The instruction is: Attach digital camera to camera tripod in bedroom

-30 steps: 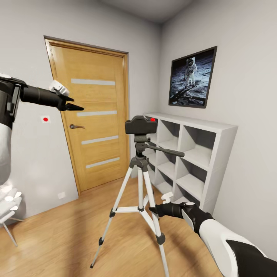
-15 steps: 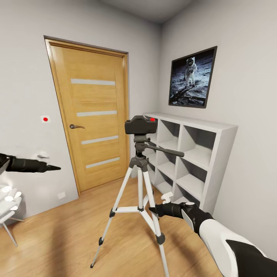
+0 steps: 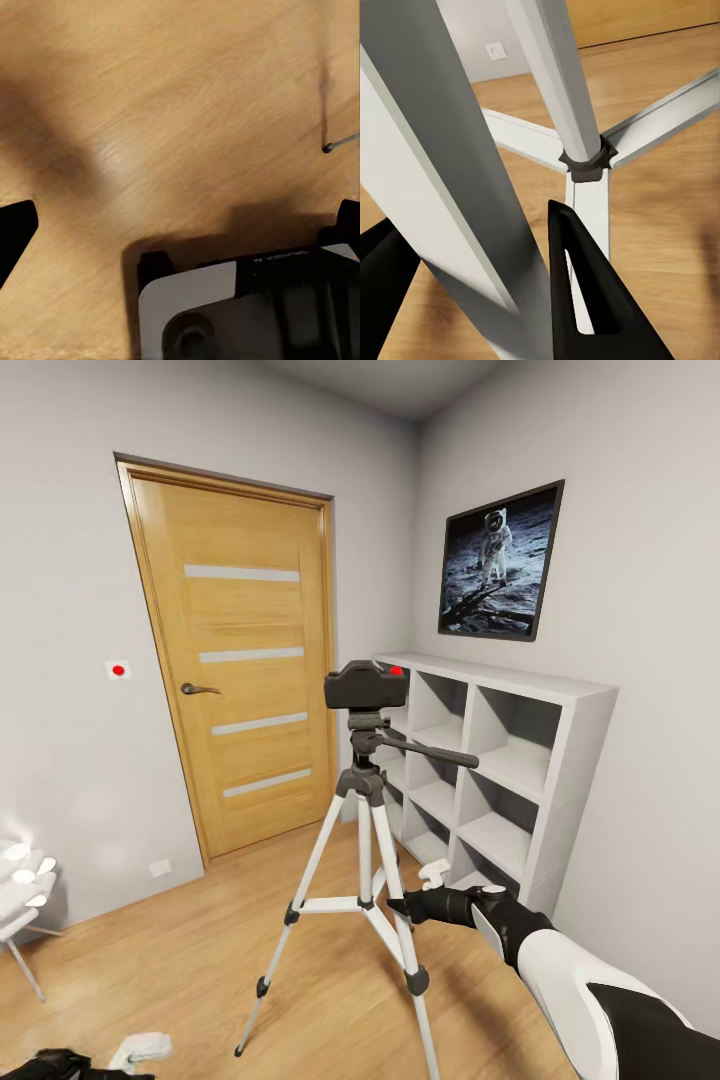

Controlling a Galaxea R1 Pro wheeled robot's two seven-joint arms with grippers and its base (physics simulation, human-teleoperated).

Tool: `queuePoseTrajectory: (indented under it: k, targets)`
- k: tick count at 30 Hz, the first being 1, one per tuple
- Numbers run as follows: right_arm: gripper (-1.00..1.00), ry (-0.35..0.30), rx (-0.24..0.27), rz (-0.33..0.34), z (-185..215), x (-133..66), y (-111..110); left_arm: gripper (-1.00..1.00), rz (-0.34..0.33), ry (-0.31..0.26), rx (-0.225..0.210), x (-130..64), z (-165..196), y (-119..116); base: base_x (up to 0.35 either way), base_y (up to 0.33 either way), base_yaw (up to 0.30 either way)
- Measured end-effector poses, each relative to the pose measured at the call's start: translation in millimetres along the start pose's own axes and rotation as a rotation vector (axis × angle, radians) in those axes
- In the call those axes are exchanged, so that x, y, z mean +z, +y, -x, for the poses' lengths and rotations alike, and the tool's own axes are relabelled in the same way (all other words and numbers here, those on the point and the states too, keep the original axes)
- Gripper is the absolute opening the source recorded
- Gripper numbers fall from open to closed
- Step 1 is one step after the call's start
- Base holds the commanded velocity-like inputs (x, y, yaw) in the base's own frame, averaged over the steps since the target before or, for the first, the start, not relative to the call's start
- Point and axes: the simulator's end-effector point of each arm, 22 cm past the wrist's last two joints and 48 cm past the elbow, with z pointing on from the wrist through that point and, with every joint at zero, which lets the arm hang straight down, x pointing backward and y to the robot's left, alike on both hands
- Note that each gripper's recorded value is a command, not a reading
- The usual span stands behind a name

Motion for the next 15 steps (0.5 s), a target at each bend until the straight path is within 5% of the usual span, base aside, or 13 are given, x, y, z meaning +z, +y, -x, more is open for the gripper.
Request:
queuePoseTrajectory:
  k: [4, 10, 11, 15]
  targets:
    - [-1.00, 0.000, 0.001, 0.000, -0.2, -0.1, -0.3, 1.00, 0.092, 0.063, -0.041, 37.9, -78.9, -10.2, 0.000, 0.000, 0.000]
    - [-1.00, 0.000, 0.002, 0.000, -0.5, -0.3, -0.4, 1.00, 0.197, 0.049, -0.042, 60.9, -116.8, -21.9, 0.000, 0.000, 0.000]
    - [1.00, 0.000, 0.003, 0.000, -0.5, -0.3, -0.4, 1.00, 0.216, 0.048, -0.043, 61.4, -118.7, -20.0, 0.000, 0.000, 0.000]
    - [1.00, 0.031, -0.028, 0.004, -8.7, 1.0, 1.6, 1.00, 0.340, 0.040, -0.079, 58.9, -124.8, -2.4, 0.000, 0.000, 0.000]
